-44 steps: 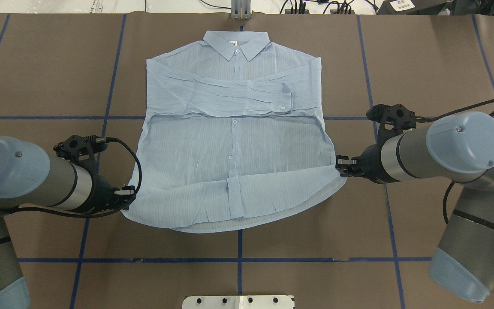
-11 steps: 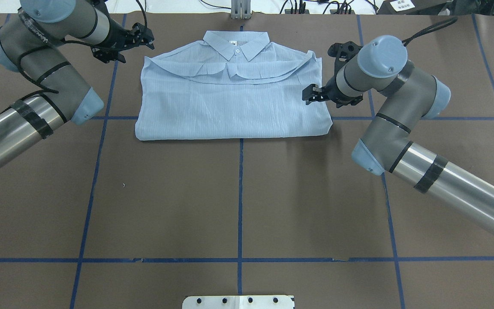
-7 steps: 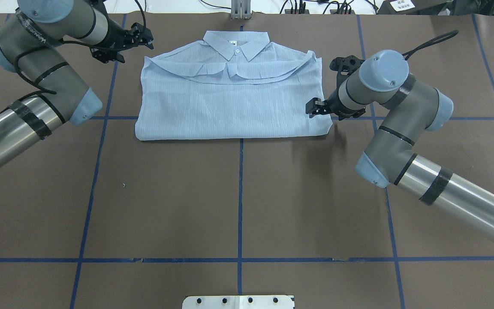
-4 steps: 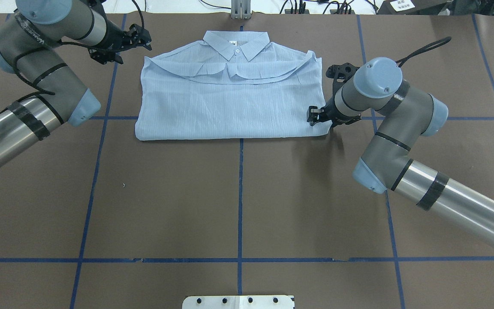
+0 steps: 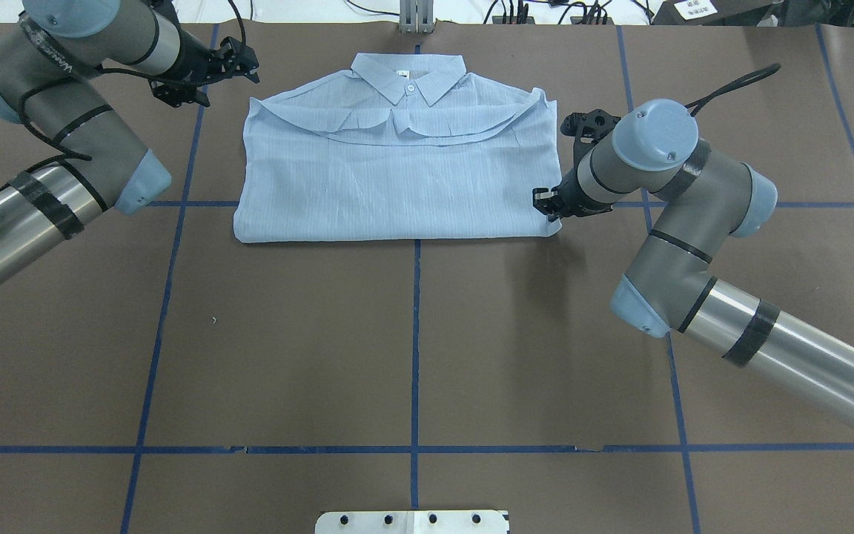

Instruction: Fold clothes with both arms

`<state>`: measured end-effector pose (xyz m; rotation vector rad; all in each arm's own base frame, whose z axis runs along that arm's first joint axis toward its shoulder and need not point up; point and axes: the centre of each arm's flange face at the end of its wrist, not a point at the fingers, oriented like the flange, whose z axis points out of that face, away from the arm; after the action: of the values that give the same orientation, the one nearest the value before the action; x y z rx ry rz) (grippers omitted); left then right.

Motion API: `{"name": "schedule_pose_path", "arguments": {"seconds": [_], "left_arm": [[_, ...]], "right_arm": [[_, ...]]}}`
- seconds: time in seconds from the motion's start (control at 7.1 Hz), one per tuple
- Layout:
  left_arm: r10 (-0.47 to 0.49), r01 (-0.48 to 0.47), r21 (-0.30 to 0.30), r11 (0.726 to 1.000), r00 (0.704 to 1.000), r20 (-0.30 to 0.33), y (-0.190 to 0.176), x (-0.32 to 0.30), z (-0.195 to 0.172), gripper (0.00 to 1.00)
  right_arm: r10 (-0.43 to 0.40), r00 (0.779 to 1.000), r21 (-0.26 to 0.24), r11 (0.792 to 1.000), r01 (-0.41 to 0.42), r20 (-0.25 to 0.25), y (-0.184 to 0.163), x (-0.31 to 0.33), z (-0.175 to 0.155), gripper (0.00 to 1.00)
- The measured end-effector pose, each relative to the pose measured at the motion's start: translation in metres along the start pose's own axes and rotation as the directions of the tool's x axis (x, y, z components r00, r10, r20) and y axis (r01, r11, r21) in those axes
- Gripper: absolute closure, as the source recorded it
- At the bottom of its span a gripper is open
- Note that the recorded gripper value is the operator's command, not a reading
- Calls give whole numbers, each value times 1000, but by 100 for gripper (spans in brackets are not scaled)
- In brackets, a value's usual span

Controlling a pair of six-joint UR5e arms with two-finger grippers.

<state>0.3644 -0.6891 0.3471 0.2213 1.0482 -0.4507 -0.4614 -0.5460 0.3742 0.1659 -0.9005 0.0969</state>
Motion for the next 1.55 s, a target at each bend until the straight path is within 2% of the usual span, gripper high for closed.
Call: {"name": "schedule_pose_path", "arguments": {"seconds": [0.28,0.42,0.56,0.7,0.85,0.99,1.13,1.27,1.41,1.55], "left_arm": [[-2,2,3,1000,1000,0,-2,-1,-2,1],[-2,2,5,1000,1000,-3,-2,-2,-4,1],[0,0,7,1000,1000,-8,0,-5,-8,1],[1,-1,10,1000,1000,-12,3,-11,-12,1],[-2,2,14,1000,1000,-15,5,-14,-15,1],[-8,9,16,1000,1000,-19,6,-15,-18,1],[-12,12,16,1000,1000,-21,8,-14,-18,1],[-13,13,16,1000,1000,-23,8,-13,-19,1],[-12,12,15,1000,1000,-26,10,-12,-19,1],[-9,9,13,1000,1000,-30,11,-11,-19,1]], "right_arm": [[-4,1000,-5,1000,4,25,12,19,-21,100],[-14,999,-6,1000,14,38,39,45,-43,100],[-27,998,-17,999,28,49,77,73,-68,100],[-47,997,-48,998,50,60,121,94,-93,100],[-76,994,-104,991,84,82,165,102,-112,100],[-120,985,-179,974,141,122,210,94,-125,100],[-171,972,-260,943,210,164,258,82,-133,100],[-219,955,-333,901,276,198,303,72,-138,100],[-259,939,-389,859,332,228,340,63,-139,1],[-282,925,-421,829,368,253,364,55,-139,0]]}}
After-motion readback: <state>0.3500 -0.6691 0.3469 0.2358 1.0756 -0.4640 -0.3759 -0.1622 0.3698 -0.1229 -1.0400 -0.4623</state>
